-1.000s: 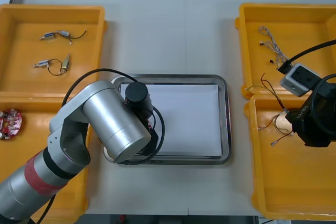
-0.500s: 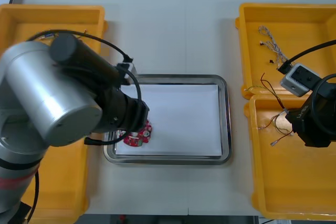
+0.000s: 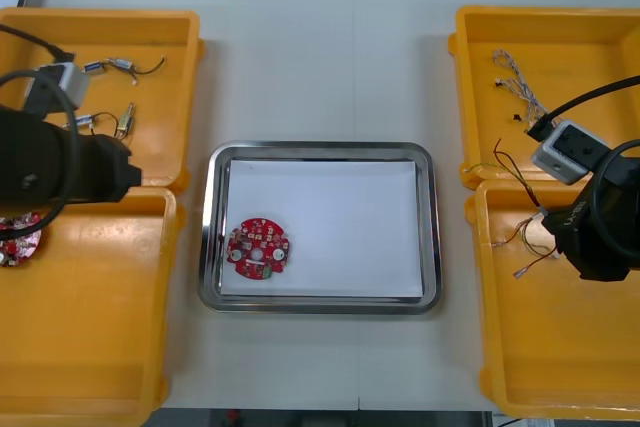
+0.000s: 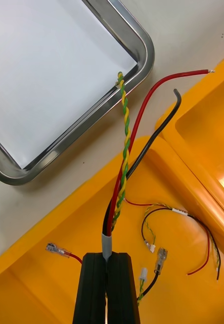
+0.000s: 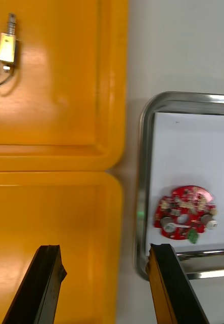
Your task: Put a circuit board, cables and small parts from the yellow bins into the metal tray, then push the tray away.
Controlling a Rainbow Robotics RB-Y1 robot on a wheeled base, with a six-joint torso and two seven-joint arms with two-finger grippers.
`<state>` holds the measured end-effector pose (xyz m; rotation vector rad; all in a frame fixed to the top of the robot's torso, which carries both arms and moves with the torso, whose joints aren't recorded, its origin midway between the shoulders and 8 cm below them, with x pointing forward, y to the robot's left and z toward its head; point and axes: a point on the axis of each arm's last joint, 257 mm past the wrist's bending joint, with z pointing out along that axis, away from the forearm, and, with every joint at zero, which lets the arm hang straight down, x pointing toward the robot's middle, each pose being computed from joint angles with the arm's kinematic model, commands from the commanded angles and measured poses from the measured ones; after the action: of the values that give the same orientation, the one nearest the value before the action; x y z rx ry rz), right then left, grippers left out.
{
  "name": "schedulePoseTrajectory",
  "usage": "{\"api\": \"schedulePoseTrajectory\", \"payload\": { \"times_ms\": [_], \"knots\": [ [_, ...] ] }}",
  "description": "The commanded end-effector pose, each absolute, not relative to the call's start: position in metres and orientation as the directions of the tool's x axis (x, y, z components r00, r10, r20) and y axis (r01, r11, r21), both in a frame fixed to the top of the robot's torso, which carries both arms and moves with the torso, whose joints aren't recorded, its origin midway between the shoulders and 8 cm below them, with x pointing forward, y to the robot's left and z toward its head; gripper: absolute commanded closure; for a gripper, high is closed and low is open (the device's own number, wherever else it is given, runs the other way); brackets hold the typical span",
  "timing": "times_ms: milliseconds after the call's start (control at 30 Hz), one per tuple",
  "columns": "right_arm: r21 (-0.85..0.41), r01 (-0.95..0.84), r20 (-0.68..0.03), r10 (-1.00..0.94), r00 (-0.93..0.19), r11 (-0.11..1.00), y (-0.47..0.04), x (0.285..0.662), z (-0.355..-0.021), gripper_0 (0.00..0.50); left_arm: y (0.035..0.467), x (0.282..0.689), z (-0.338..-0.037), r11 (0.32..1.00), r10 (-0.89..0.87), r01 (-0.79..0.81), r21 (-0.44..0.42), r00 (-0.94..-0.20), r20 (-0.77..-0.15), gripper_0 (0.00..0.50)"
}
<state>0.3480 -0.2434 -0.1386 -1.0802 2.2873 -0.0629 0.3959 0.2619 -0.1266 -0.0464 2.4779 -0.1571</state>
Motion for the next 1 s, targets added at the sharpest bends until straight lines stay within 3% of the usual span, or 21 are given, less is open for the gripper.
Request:
{"api": "schedulePoseTrajectory", "payload": {
  "times_ms": [33, 267, 600, 1000],
  "knots": [
    [-0.329, -0.716, -0.491, -0.759, -0.426, 0.615, -0.225, 0.349, -0.126, 0.5, 0.325, 0.385, -0.125, 1.0, 0.031, 0.025, 0.018, -0.795, -0.605, 0.0],
    [-0.335, -0.763, -0.472, -0.799, -0.372, 0.553, -0.2, 0.348, -0.129, 0.5, 0.368, 0.39, -0.134, 0.999, -0.011, -0.029, 0.022, -0.825, -0.565, 0.0],
    [-0.361, -0.846, -0.353, -0.897, -0.265, 0.392, -0.162, 0.346, -0.151, 0.5, 0.41, 0.395, -0.165, 0.996, 0.037, -0.002, 0.084, -0.887, -0.461, 0.0],
    [-0.401, -0.892, -0.191, -0.971, -0.14, 0.208, -0.126, 0.357, -0.182, 0.5, 0.42, 0.419, -0.128, 0.995, 0.036, -0.016, 0.096, -0.857, -0.514, 0.0]
  ]
}}
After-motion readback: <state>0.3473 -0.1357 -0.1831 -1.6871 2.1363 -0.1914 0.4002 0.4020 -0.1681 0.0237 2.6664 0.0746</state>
